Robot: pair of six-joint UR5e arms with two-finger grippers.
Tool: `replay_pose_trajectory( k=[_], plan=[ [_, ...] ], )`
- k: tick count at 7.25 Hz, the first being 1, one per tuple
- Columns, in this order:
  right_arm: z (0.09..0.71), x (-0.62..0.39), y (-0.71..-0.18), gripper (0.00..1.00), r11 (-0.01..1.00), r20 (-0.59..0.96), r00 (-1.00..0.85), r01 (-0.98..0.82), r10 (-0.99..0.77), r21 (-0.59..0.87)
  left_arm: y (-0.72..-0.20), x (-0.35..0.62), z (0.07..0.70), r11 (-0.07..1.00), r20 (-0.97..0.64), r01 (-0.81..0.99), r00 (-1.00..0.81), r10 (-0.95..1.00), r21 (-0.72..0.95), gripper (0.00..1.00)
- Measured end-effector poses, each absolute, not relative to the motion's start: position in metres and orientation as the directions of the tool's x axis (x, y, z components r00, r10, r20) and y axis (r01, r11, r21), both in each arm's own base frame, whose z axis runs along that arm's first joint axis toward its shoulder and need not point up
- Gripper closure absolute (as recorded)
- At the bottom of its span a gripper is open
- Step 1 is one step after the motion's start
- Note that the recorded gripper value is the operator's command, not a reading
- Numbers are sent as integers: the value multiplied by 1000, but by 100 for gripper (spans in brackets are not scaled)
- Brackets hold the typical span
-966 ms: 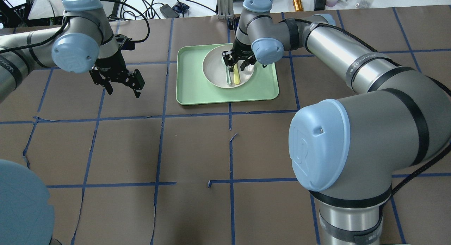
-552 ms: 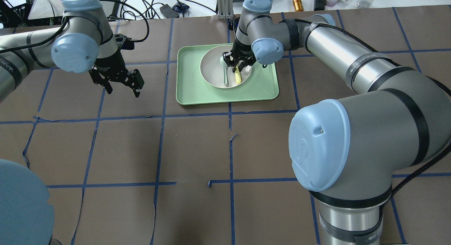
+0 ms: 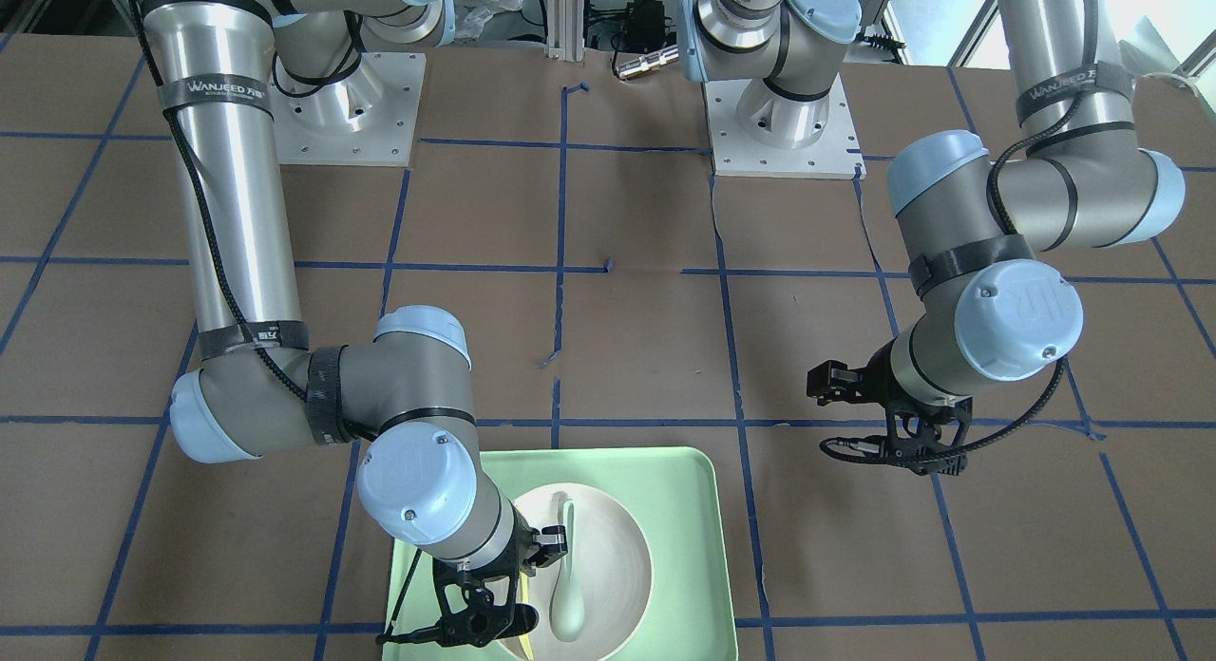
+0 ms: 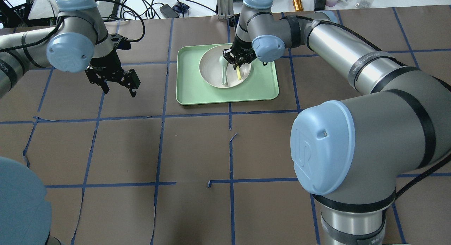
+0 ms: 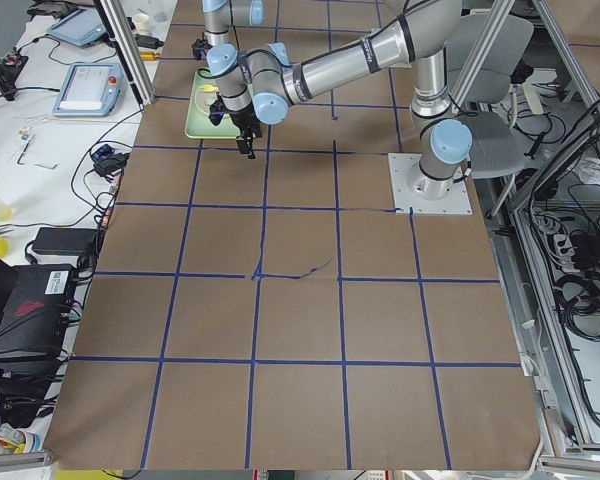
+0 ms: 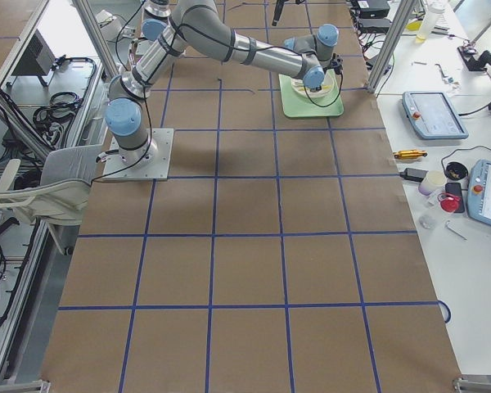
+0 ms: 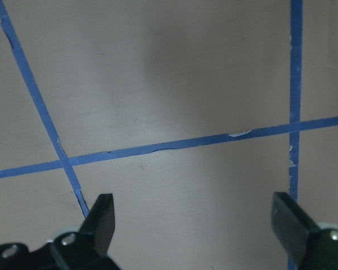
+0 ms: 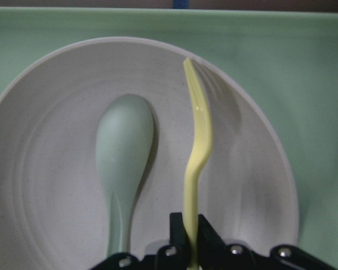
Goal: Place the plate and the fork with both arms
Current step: 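Move the fork with the right gripper beside the plate and release it on the tray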
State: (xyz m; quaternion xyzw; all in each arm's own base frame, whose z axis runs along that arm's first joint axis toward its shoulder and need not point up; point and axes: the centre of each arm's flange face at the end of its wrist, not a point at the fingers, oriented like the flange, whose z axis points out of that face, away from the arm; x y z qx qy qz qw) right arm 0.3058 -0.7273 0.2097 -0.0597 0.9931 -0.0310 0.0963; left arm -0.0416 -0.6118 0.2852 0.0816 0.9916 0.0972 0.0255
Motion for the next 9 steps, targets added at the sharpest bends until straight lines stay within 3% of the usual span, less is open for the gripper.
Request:
replay_pose_trajectory(
  k=[4, 8, 9],
  plan=[
    [256, 261, -736, 100, 989, -200, -972, -105, -124, -106, -612, -40, 291, 970, -35, 156, -986, 165, 187, 0],
    [219, 212, -752, 100, 993, -264, -958, -101, -114, -63, -611, -40, 292, 972, -36, 146, -987, 155, 185, 0],
    [209, 211, -750, 57, 994, -267, -958, -96, -104, -45, -611, -40, 291, 972, -35, 144, -988, 153, 186, 0]
  ],
)
